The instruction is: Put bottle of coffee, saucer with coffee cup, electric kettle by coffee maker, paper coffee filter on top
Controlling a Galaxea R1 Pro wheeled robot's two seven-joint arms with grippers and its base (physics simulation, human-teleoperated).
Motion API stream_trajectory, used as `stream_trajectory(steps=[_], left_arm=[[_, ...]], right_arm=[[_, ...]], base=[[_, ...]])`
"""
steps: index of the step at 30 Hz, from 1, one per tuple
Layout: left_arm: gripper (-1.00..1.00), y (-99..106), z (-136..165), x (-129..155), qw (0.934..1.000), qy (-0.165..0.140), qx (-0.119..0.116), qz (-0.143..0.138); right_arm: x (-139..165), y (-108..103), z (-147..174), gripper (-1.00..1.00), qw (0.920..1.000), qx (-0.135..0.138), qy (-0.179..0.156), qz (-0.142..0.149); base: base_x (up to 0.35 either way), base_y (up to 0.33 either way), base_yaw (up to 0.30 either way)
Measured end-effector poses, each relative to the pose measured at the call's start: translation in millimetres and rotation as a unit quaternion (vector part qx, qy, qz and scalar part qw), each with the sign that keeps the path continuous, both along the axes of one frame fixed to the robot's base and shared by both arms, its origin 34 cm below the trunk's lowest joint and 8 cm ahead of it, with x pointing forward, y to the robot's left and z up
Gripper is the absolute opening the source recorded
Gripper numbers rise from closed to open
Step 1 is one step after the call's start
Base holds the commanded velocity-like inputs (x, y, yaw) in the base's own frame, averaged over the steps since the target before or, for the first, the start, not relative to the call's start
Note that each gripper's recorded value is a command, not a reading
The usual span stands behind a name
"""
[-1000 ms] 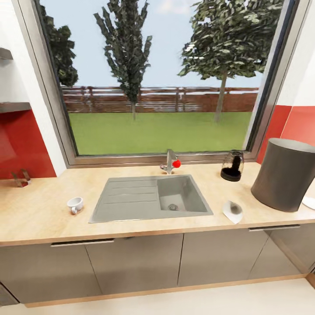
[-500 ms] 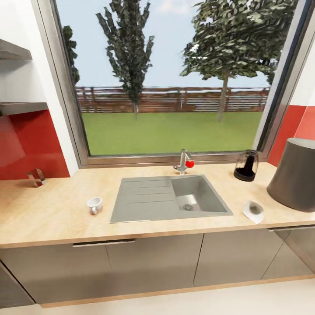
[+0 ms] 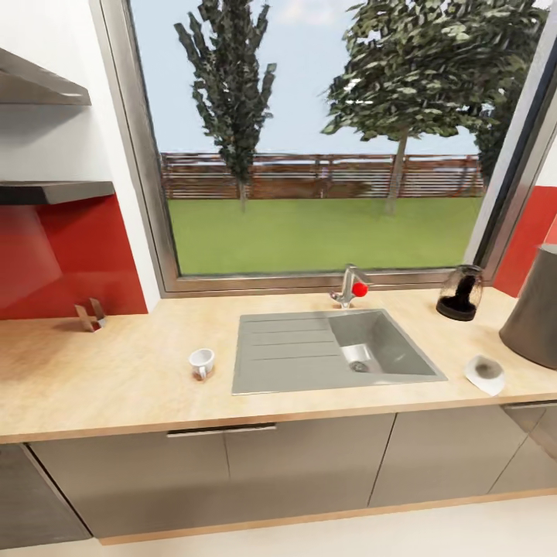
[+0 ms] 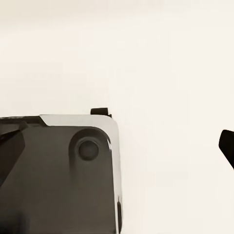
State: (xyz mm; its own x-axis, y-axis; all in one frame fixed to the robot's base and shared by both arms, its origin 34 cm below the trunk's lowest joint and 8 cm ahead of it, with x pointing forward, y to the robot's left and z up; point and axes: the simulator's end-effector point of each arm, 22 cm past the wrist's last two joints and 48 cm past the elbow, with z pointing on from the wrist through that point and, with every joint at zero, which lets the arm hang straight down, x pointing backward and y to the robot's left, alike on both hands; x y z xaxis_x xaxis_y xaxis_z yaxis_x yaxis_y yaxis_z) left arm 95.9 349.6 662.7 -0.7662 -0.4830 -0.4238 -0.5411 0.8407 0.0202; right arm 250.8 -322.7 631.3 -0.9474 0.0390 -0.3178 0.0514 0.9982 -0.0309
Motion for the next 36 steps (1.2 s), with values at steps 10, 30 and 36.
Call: stream_trajectory(steps=[10,30,36], left_arm=[[1.00,4,1,1,1.0000,-0.001,0.002,0.001],[1.00,6,2,8,0.9999,-0.008,0.005,-0.007],[1.00,6,3,14,0.9999,-0.014,0.005,-0.006]], right_arm=[[0,-1,0,1.00,1.0000,0.000,-0.001,0.000],[0,4,0,1.00,0.9999,0.006,0.000,-0.014],[50,-15,15,1.00,0.9949,-0.027,0.095,-0.019]], base=[[0.000,0.343,0.000],[0.000,0.307,0.000],[0.000,0.000,0.000]])
